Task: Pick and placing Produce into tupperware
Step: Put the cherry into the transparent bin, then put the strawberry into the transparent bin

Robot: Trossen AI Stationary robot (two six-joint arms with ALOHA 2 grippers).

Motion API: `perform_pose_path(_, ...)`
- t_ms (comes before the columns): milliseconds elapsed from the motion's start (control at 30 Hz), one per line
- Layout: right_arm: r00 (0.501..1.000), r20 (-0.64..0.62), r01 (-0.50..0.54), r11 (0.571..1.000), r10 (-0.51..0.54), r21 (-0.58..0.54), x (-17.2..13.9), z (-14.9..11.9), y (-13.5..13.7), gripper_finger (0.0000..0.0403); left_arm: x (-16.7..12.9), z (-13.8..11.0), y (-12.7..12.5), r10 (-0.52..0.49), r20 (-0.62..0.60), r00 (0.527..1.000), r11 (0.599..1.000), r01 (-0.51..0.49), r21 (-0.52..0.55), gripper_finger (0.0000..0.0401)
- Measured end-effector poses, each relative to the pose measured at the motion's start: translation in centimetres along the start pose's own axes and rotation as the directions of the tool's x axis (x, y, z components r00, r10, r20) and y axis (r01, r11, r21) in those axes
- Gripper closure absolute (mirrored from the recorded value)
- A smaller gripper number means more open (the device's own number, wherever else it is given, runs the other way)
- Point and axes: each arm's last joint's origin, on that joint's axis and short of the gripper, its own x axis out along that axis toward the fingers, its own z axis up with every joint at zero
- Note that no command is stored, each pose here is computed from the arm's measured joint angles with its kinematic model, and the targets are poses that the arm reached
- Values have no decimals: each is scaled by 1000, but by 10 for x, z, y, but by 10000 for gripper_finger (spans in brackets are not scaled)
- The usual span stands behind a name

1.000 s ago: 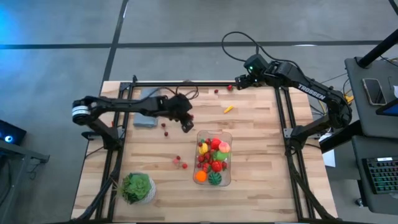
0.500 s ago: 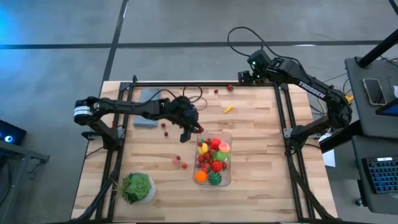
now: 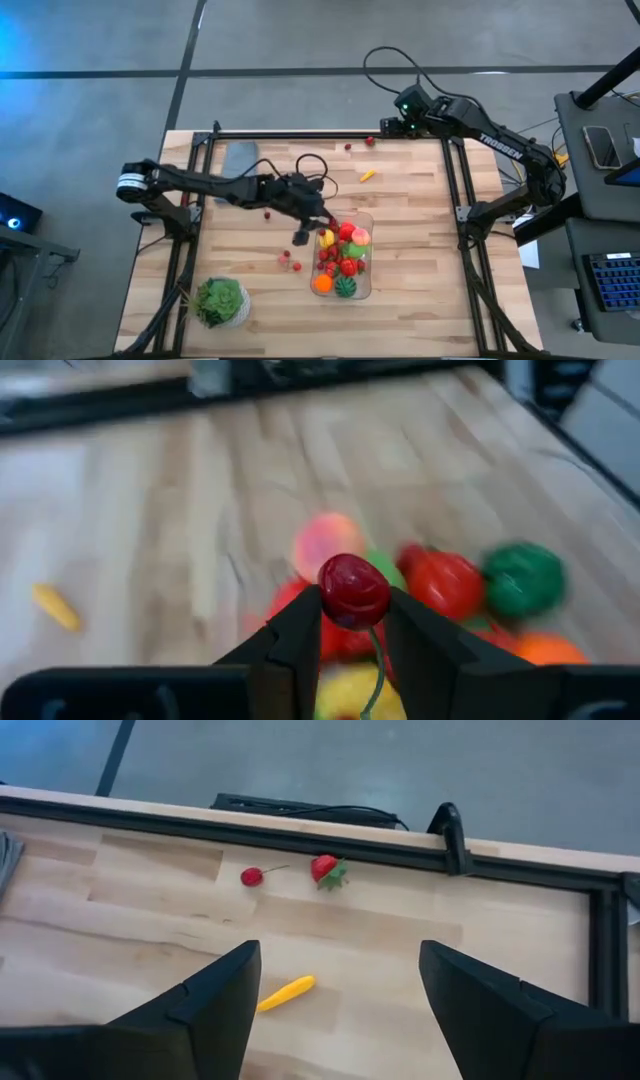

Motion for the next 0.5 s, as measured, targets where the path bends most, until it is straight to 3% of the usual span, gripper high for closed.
perform_pose_path(100, 1000, -25, 4, 999, -5, -34, -2, -6, 3, 131, 9, 1, 1, 89, 33, 995, 994, -87, -70, 303)
perform_pose_path(233, 992, -107, 65, 995, -73, -76, -4, -18, -1, 123, 21, -3, 5, 138, 14, 990, 967, -131, -219, 263)
perform_pose_path(400, 975, -167, 125, 985, -144, -119, -7, -25, -6, 115, 28, -6, 7, 242, -27, 970, 878, -230, -419, 196)
perform_pose_path(500, 973, -199, 93, 989, -116, -118, -7, -26, -6, 115, 18, 2, 7, 247, 0, 969, 860, -219, -460, 170)
